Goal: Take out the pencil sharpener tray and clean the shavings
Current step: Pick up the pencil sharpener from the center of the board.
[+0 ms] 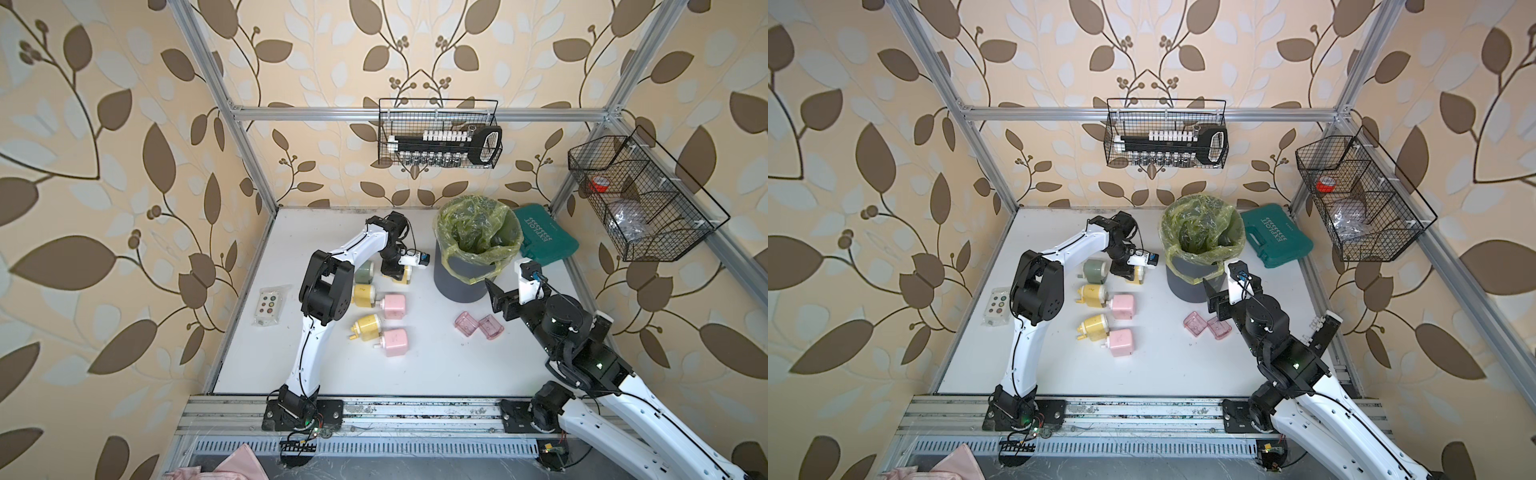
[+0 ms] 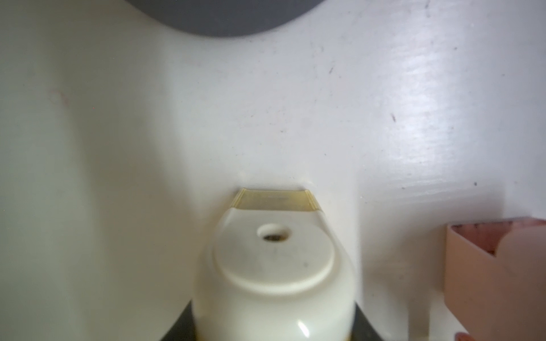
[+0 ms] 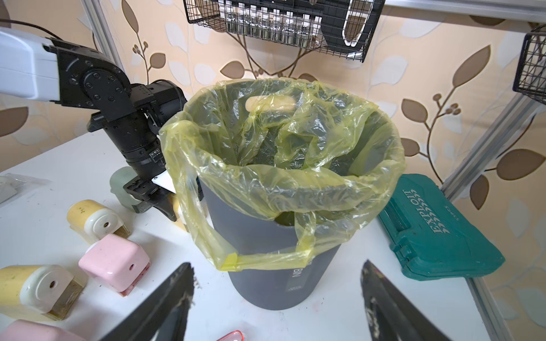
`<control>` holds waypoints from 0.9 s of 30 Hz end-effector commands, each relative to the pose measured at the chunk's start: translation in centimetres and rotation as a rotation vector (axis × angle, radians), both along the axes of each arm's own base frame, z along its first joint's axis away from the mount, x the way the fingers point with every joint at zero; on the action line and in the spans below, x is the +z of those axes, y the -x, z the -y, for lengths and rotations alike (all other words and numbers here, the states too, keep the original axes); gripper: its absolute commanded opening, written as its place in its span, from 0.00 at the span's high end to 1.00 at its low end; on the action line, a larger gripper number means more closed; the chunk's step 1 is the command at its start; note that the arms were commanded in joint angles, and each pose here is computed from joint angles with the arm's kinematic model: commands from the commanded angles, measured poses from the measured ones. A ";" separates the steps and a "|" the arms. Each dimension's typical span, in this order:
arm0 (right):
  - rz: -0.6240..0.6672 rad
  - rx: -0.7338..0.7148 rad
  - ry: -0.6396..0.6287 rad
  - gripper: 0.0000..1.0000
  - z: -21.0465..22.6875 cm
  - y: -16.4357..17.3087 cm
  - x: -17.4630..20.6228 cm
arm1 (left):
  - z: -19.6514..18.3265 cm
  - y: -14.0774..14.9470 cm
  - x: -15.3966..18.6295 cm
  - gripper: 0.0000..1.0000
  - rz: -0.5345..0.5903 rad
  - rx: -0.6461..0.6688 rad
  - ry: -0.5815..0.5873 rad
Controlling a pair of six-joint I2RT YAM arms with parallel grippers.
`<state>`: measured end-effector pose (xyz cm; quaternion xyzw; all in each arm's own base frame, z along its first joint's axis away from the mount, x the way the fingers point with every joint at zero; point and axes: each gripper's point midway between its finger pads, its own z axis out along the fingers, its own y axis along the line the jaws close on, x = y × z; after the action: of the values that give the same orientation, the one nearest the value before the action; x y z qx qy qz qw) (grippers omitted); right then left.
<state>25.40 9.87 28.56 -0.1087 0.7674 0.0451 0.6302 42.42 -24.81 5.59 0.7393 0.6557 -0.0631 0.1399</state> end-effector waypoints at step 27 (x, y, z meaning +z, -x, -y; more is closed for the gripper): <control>-0.070 0.596 0.059 0.16 -9.0 4.3 5.3 | -1.2 14.4 18.7 1.00 0.179 0.021 0.436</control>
<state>23.37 16.20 35.28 -0.2582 0.7442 0.1610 0.5946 32.88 -22.71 22.13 0.6894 0.6343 -0.0576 0.3450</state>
